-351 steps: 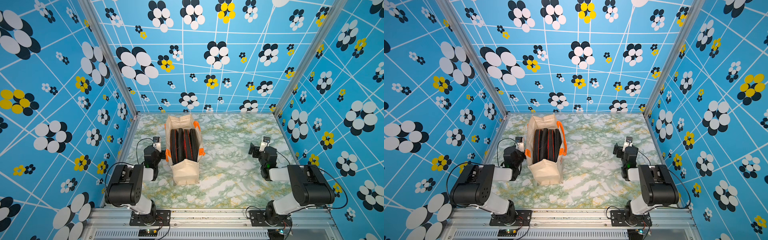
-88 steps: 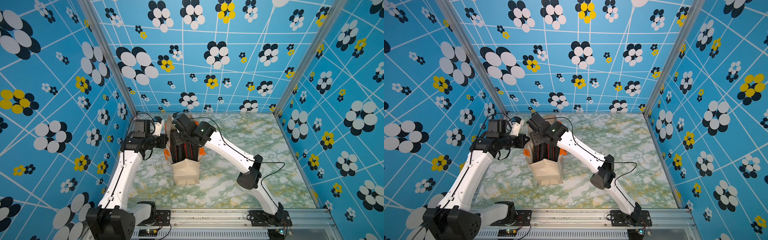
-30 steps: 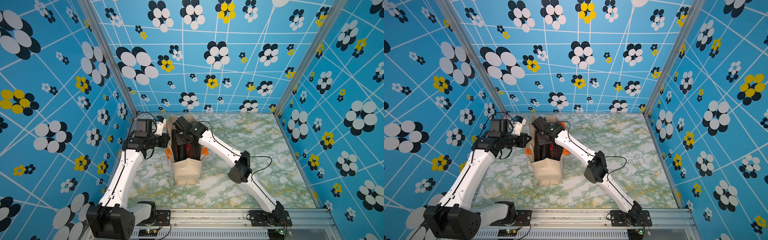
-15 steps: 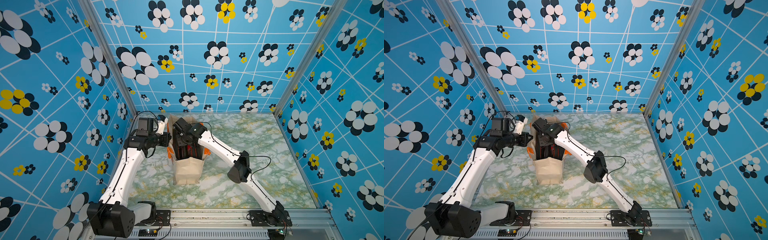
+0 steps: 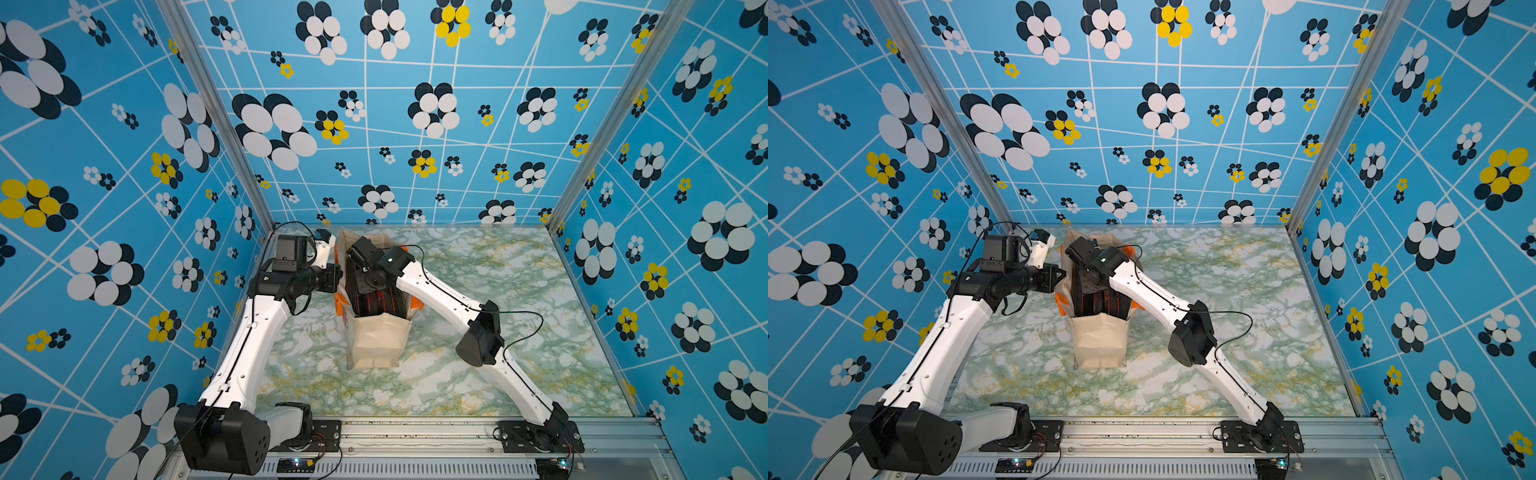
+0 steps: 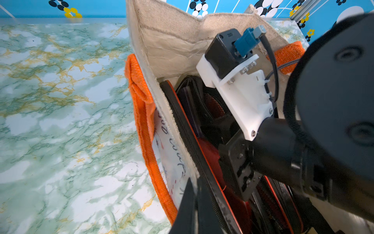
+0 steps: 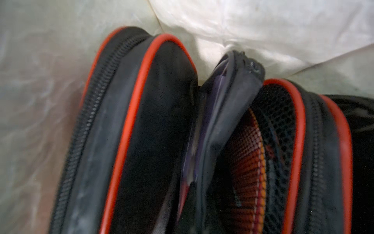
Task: Remove the ping pong set from the canvas bag
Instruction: Pick up the ping pong set from the canvas bag.
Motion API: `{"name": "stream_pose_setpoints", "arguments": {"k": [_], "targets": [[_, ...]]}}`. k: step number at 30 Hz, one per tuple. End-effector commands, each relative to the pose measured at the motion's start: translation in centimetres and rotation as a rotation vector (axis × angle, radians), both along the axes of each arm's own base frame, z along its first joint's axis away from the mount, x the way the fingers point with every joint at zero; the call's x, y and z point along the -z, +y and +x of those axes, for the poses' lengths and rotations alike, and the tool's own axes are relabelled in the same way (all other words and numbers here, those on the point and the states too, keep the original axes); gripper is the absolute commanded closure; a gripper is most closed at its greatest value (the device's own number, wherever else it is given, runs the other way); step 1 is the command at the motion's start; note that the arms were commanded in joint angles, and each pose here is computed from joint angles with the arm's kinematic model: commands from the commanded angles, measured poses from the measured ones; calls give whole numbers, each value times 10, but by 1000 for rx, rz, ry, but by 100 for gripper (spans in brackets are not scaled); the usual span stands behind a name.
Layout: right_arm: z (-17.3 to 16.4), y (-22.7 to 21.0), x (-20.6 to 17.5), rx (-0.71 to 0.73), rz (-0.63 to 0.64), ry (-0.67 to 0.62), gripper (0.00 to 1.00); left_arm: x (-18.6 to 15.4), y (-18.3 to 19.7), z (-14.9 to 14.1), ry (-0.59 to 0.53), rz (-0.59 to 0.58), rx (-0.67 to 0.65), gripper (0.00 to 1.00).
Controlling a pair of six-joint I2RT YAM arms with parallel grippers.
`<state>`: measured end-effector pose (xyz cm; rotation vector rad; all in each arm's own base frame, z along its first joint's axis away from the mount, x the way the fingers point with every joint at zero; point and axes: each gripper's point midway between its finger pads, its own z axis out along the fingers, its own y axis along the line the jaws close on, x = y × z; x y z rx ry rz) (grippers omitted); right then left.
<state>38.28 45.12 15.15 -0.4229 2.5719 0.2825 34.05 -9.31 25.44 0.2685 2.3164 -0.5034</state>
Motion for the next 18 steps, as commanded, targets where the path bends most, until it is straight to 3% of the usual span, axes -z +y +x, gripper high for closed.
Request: {"name": "stream_pose_setpoints", "arguments": {"k": [1, 11, 18], "targets": [[-8, -16, -36, 12, 0, -27, 100, -11, 1, 11, -49, 28, 1, 100], [-13, -10, -118, -15, 126, -177, 100, -15, 0, 12, -63, 30, 6, 100], [-14, -16, -155, -11, 173, -245, 100, -16, 0, 14, -66, 28, 5, 100]]}}
